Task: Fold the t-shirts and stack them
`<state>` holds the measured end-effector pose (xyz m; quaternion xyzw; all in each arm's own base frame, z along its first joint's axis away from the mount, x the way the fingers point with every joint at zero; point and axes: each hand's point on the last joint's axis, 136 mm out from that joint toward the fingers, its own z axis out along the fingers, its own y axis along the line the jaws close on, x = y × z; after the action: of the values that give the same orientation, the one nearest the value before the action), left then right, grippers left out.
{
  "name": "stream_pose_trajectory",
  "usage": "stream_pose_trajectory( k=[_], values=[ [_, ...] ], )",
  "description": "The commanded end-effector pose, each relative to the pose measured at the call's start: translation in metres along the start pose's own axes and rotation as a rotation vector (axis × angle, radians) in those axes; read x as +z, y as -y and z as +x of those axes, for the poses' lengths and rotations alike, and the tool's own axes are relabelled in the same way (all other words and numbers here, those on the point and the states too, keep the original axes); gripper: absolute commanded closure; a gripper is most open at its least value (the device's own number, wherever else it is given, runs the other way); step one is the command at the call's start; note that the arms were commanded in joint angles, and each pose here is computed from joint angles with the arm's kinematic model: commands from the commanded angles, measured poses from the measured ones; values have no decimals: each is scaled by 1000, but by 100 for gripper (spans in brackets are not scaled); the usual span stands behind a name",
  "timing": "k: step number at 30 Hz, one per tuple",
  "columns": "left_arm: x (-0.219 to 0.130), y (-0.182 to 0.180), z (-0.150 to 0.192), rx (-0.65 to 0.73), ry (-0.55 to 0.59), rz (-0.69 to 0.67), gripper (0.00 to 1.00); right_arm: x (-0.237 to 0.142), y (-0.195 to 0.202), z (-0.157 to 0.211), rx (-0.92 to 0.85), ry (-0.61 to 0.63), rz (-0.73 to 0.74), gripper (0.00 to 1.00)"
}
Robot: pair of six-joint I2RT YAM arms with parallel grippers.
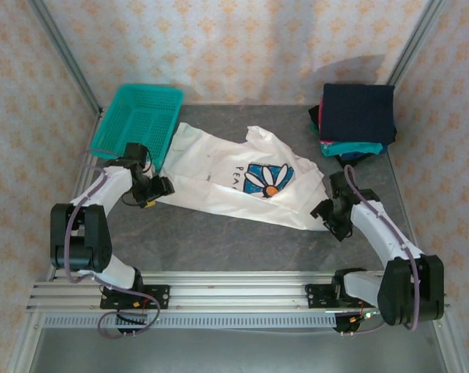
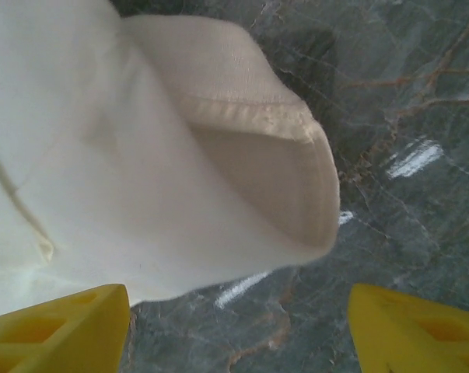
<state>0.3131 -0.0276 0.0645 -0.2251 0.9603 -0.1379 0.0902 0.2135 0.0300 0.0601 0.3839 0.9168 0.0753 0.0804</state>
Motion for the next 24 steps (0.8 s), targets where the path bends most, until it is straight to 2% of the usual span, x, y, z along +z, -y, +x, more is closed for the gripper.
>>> stream_pose_trajectory(
  k=[1, 7, 9, 10, 12, 14, 17, 24],
  values=[
    [15, -12, -10, -36, 36, -35, 36, 8, -7, -18, 33, 66, -16, 27],
    [36, -28, -18, -60, 39, -110, 46, 20, -6, -29, 43, 68, 45, 33],
    [43, -39, -14, -64, 22, -160, 53, 24, -1, -31, 50, 62, 82, 38],
    [45, -45, -12, -68, 10, -185, 60, 25, 2, -32, 51, 60, 99, 44],
    [48, -59, -6, -85, -9, -226, 78, 24, 8, -38, 46, 73, 140, 68],
    [46, -69, -1, -88, -21, -261, 86, 19, 12, -44, 37, 99, 164, 84],
    [43, -83, 8, -99, -43, -290, 91, 10, 14, -52, 8, 132, 192, 99],
    [30, -77, 39, -146, -73, -209, 92, -11, 17, -53, -19, 153, 200, 100]
  ],
)
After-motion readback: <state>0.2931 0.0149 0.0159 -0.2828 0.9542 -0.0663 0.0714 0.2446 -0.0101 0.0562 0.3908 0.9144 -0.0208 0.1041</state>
